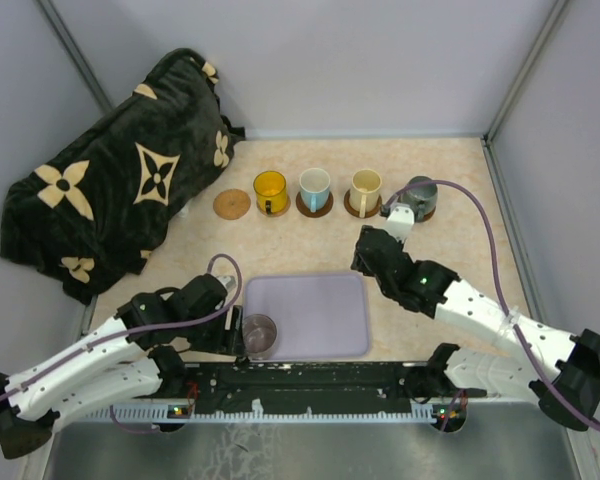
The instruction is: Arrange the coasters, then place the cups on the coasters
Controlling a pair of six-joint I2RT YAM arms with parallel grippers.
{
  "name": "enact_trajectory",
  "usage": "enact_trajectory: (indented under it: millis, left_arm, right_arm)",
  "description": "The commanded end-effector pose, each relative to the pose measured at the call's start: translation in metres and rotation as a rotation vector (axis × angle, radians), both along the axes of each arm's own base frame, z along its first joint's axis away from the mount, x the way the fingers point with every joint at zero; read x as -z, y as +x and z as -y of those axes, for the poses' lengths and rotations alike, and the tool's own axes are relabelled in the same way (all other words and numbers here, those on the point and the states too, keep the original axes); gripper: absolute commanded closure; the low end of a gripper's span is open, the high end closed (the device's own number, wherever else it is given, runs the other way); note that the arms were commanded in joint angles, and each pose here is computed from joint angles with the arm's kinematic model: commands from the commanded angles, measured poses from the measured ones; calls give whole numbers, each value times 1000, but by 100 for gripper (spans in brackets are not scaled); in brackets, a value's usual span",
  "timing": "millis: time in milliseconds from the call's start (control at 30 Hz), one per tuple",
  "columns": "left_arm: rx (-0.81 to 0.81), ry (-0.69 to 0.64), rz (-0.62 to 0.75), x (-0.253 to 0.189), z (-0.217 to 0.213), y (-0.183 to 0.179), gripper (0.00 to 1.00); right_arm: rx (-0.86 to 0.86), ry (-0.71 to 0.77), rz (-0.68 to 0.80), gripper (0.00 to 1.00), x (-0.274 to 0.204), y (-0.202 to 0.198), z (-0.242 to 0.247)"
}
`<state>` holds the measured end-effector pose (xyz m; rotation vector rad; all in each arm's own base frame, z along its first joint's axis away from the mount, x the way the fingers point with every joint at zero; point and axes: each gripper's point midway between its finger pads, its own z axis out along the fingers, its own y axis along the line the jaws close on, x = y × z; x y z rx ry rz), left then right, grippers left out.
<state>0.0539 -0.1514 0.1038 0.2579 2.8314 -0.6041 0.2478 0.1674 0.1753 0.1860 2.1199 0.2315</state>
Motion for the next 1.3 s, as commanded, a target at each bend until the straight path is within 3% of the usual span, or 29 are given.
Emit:
enact_trajectory:
  millis: [0,633,800,1000,1267]
  left_arm:
    - [2,-30,6,6,4,-1,27]
    - [35,27,-60,32,15,-2,30]
    - [19,10,-48,35,22,3,37]
    - [3,-1,-9,39,30,12,57]
    - [-19,17,56,42,38,29,58]
  right_arm:
    - [24,38,51,52,-19,4,4]
    - [14,31,70,52,-26,11,-2]
    - [15,19,67,51,-23,11,-1]
    - [6,18,67,51,-22,12,-3]
    - [-9,26,61,51,-18,11,-7]
